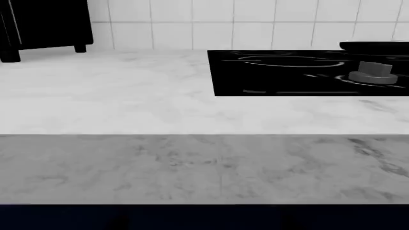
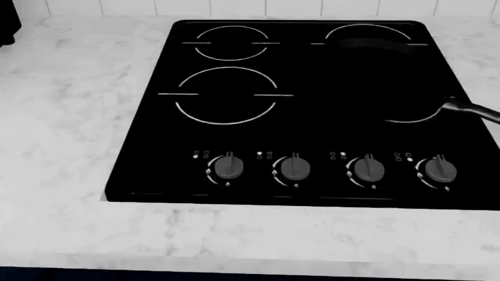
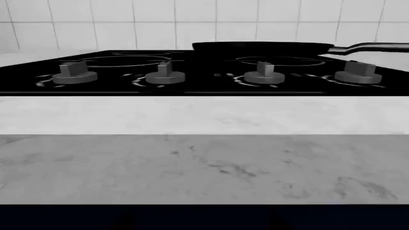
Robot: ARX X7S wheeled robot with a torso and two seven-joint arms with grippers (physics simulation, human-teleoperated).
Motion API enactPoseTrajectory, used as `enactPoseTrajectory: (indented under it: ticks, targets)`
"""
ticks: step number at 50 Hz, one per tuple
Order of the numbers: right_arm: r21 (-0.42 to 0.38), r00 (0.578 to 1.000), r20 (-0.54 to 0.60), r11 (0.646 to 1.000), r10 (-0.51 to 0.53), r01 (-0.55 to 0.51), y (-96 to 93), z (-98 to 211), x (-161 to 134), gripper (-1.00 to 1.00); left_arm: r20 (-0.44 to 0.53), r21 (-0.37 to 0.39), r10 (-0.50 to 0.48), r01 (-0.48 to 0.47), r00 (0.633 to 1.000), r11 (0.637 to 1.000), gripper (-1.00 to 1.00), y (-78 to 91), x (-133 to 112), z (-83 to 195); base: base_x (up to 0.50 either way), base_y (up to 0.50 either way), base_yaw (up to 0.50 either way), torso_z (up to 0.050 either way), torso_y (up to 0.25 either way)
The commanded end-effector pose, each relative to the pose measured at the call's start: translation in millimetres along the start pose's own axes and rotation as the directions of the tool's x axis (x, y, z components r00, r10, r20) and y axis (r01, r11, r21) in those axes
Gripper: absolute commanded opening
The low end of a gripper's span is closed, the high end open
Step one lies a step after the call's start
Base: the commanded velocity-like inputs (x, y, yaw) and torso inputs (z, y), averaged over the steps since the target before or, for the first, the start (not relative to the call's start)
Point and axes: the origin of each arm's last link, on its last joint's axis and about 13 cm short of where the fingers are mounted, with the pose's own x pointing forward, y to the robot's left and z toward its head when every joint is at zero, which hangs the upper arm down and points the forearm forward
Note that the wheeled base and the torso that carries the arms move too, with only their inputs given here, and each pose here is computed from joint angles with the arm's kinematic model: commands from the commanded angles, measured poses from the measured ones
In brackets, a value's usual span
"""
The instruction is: Pick the ginger from the plate and place it in the pan.
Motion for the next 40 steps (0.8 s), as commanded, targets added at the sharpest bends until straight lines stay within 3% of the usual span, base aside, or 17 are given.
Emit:
enactPoseTrajectory:
  ticks: [1,21,40]
  targets:
    - [0.000,1.000,0.000,1.000,0.000,0.000,0.4,0.3,-0.1,1.00,0.000,0.000,-0.020,0.020,1.000,1.000,1.00,0.3,-0.4,0.7,0.00,0.00,0.00,0.000,0.000]
    - [-0.002,0.999,0.034,1.000,0.002,-0.002,0.0,1.2,-1.9,1.00,-0.001,-0.009,-0.006,0.006,1.000,1.000,1.00,-0.3,-0.6,0.0,0.00,0.00,0.00,0.000,0.000]
    - [0.000,1.000,0.027,1.000,0.009,-0.009,-0.6,-0.3,-3.7,1.00,0.003,-0.004,-0.009,0.009,1.000,1.000,1.00,-1.4,-1.1,0.6,-0.49,0.00,0.00,0.000,0.000]
